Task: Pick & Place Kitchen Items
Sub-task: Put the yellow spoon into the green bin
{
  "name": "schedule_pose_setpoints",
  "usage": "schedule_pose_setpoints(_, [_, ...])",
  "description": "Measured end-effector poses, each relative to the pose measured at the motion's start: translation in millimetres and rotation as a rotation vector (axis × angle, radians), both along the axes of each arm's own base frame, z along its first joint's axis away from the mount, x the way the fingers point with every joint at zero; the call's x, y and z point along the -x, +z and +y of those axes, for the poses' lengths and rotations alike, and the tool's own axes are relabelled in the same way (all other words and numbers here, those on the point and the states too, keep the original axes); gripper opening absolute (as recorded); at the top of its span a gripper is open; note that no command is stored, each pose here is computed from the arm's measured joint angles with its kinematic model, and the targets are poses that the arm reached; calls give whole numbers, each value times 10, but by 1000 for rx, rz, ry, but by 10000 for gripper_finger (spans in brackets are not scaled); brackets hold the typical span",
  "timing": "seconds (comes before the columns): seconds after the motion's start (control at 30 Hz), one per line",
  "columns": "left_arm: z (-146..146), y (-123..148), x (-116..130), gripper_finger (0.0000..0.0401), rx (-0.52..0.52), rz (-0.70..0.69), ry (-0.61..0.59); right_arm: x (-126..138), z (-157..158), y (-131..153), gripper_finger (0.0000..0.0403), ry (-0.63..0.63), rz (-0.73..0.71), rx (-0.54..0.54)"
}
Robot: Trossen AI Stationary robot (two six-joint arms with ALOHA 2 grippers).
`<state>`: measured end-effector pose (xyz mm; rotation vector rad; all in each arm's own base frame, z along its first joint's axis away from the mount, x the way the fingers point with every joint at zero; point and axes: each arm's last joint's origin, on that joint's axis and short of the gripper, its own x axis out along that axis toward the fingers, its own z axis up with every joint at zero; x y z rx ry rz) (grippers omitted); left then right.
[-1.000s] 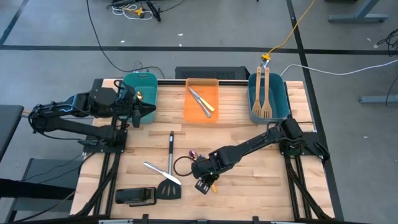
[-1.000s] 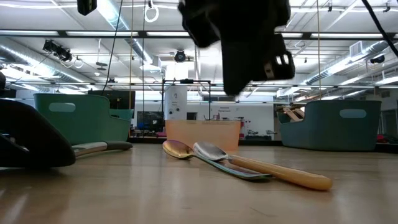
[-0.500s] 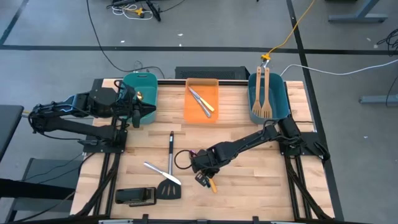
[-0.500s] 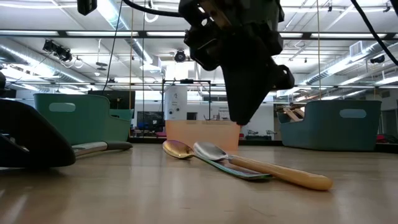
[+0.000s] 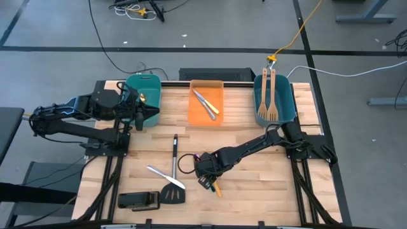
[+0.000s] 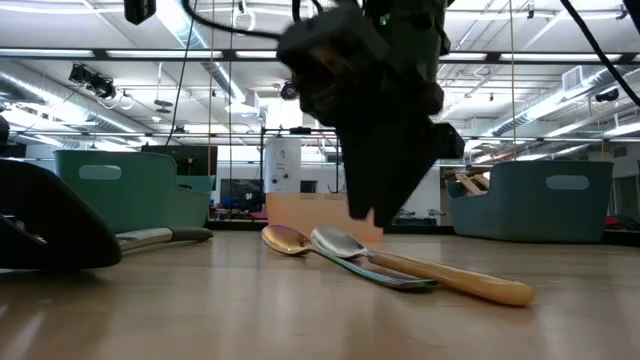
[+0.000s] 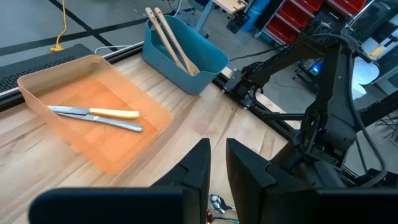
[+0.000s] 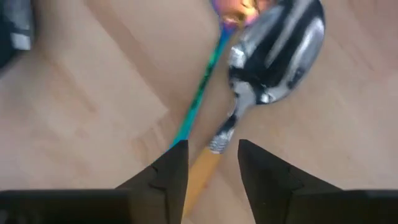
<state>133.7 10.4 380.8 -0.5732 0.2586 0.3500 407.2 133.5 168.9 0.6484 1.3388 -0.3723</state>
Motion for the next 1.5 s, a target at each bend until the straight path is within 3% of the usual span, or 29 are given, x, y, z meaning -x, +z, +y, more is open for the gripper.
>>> schedule_pose_setpoints(0.6, [0, -1, 0, 57, 0, 1, -1, 23, -56, -173, 142, -73, 50, 30])
schedule_pose_setpoints(1.5, [-1, -2, 1, 57, 0, 2, -1, 52, 58, -249, 125, -123, 37, -49])
